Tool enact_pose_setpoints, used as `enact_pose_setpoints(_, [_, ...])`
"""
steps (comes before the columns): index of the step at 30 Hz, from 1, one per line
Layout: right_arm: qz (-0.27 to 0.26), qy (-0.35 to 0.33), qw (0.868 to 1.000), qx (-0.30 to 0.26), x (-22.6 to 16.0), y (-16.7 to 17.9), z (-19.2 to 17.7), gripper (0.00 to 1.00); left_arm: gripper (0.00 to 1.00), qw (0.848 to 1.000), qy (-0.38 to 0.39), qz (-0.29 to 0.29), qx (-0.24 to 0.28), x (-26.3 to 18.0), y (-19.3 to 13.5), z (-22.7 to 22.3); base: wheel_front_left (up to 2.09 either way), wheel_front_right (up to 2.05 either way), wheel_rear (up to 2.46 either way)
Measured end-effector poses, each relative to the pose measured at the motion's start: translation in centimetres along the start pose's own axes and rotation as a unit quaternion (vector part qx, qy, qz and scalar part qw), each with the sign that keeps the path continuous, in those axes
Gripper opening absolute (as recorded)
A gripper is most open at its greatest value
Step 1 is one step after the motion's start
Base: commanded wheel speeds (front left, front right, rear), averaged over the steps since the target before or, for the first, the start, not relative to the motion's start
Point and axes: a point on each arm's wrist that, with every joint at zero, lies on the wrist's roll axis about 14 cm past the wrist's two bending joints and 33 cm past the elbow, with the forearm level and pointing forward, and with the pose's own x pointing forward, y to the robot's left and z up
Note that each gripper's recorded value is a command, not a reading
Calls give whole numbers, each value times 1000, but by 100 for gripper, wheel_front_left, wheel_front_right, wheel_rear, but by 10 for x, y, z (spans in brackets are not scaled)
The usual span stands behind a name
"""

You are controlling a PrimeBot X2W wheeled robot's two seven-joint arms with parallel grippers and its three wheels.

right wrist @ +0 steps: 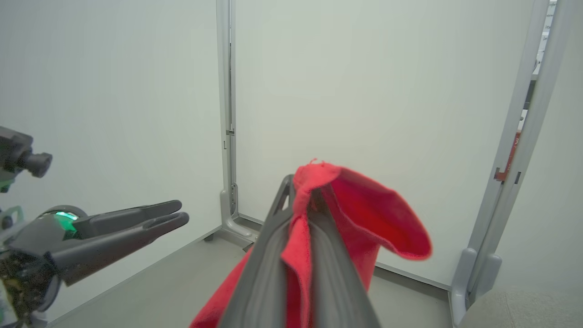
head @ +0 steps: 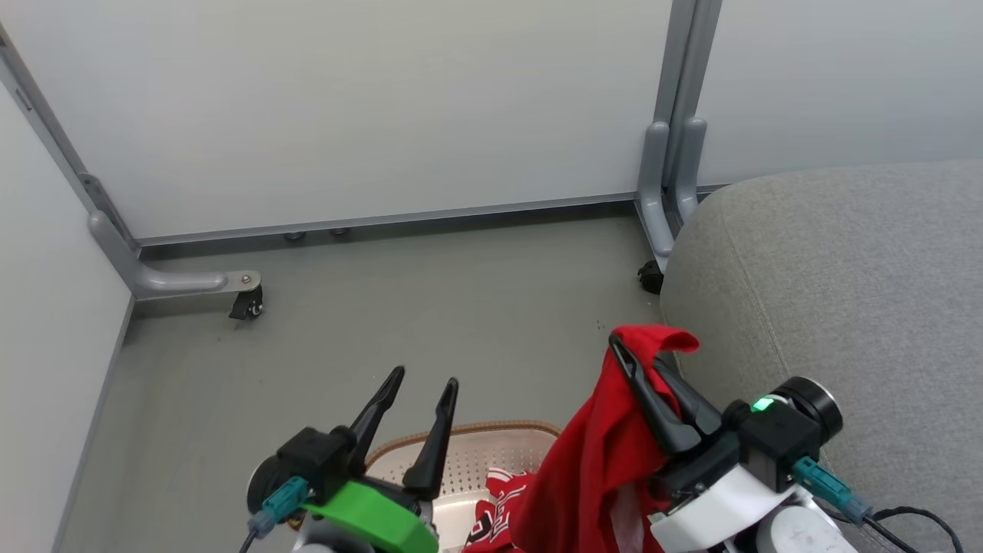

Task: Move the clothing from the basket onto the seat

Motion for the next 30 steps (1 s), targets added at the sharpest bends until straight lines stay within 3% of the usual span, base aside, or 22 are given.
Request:
enact_pose_setpoints(5, [-20,-11,1000,-7,-1,-12,7,0,100,997,30,72,5,-29,37,-22,0,0,0])
enact_pose_setpoints(12, [-41,-20,999,-15,-3,-26,13,0,100,990,50,129,16,-57,59,-36,0,0,0])
enact_pose_setpoints(30, [-68,-16,997,-17,-13,-38,11,0,100,981,86,176,-1,-85,74,-62,0,0,0])
